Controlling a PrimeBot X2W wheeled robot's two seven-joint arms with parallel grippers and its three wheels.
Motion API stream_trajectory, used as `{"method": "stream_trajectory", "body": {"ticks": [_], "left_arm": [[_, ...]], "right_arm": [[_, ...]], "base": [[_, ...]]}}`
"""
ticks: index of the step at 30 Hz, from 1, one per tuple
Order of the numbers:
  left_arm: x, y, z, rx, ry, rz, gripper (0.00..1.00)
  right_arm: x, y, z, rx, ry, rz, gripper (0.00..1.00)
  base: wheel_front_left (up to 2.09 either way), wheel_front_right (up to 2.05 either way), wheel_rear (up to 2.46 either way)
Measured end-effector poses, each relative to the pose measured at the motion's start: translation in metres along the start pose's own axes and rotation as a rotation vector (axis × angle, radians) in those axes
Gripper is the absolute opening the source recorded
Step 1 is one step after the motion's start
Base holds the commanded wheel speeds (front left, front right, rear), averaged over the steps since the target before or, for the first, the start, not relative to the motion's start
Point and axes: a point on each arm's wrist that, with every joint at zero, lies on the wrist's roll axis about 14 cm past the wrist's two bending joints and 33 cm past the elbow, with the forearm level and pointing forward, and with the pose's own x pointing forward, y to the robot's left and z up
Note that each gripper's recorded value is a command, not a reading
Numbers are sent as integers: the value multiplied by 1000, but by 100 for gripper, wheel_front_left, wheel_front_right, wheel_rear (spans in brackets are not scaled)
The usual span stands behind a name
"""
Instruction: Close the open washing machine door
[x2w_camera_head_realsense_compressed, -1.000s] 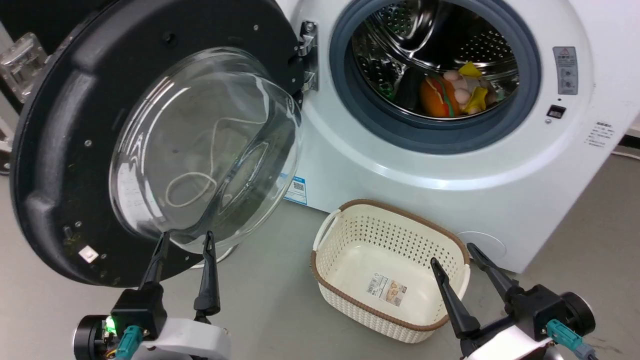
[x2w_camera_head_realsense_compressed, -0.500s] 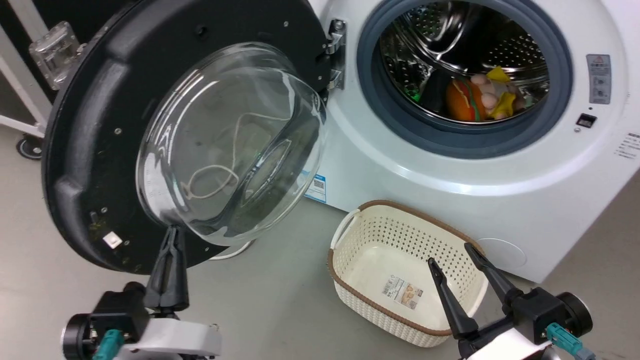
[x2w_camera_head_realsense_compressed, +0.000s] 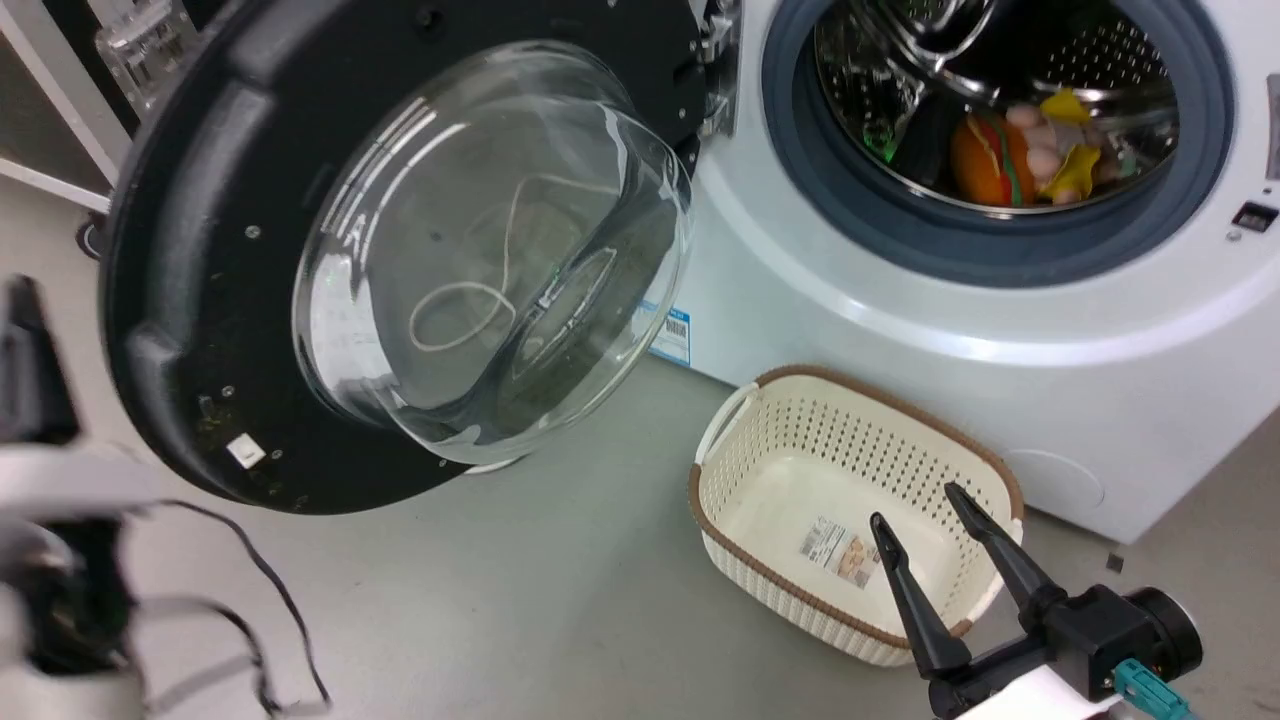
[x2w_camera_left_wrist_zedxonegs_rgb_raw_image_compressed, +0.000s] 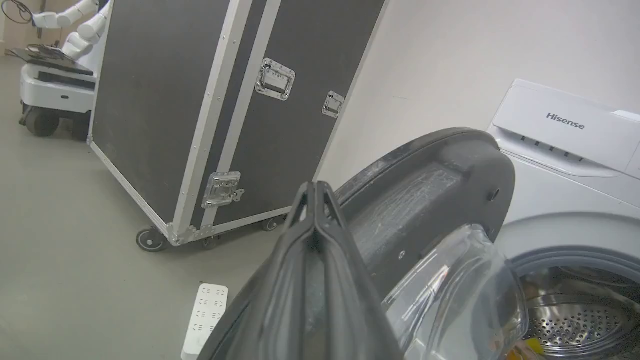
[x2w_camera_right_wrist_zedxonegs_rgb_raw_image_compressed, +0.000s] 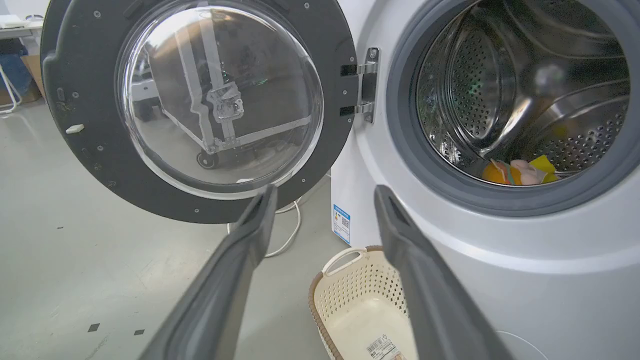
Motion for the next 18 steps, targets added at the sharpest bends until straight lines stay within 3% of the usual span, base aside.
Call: {"method": "stream_trajectory", "body": {"ticks": [2,7,18], "left_arm": [[14,19,0,-84,34,73,0],[36,58,-16,-171,196,190,0],[44,52,-60,-641,521,211,0]], "right_arm": [[1,-1,-4,3,8,2,100],[1,-2,-10,15,12,7,100],[7,-6,-8,22,-15,6,100]], "base": [[0,0,0],[0,0,0],[0,0,0]]}}
